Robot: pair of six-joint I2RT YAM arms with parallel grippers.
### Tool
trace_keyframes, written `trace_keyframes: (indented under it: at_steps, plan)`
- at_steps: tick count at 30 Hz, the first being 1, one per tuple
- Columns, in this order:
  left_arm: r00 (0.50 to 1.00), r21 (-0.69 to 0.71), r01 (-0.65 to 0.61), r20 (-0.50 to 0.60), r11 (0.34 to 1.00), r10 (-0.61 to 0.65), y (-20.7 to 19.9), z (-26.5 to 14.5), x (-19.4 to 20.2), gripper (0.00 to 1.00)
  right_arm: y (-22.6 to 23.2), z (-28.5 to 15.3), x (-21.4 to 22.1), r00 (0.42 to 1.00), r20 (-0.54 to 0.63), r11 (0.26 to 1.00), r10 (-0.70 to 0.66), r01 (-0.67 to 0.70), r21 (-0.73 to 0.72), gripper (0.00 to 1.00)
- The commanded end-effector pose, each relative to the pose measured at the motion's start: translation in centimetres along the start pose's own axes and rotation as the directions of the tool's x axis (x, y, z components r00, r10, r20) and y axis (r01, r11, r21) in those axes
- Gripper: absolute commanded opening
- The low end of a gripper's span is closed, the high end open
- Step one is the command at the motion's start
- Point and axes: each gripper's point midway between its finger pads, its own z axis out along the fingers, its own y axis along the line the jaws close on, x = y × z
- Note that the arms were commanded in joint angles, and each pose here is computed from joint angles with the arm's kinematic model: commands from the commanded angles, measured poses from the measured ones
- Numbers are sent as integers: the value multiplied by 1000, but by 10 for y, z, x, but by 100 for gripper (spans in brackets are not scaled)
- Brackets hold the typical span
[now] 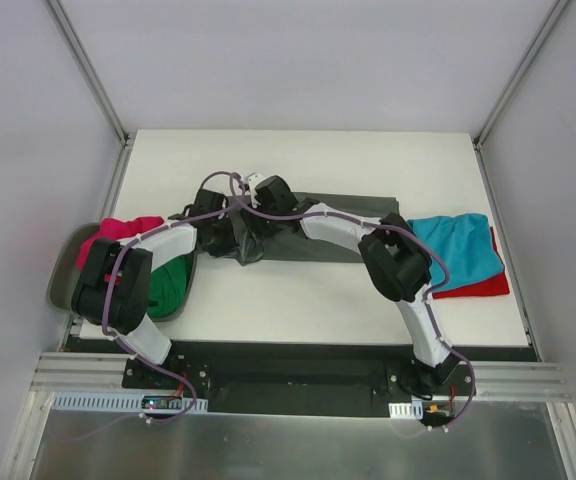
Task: Fold and stack the t-shirts
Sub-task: Fold the other side of the tshirt into a rectangle
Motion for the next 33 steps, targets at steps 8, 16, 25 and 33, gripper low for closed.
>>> trace_keyframes:
  at_steps: [8, 16, 25, 33]
  plan:
    - [999, 56, 16, 32, 998, -18, -8, -9, -6, 0, -23, -17, -18, 992, 5, 964, -123, 119, 239, 60]
    - [999, 67, 16, 29, 998, -18, -9, -10, -7, 0, -41, -57, -43, 990, 109, 934, -85, 41, 356, 61]
    - [999, 127, -11, 33, 992, 6, -21, -20, -8, 0, -45, -65, -25, 996, 88, 953, -32, 4, 304, 67]
    - [999, 176, -31, 17, 984, 29, -26, -31, 2, 12, -67, -85, -2, 999, 53, 942, -2, -16, 336, 69]
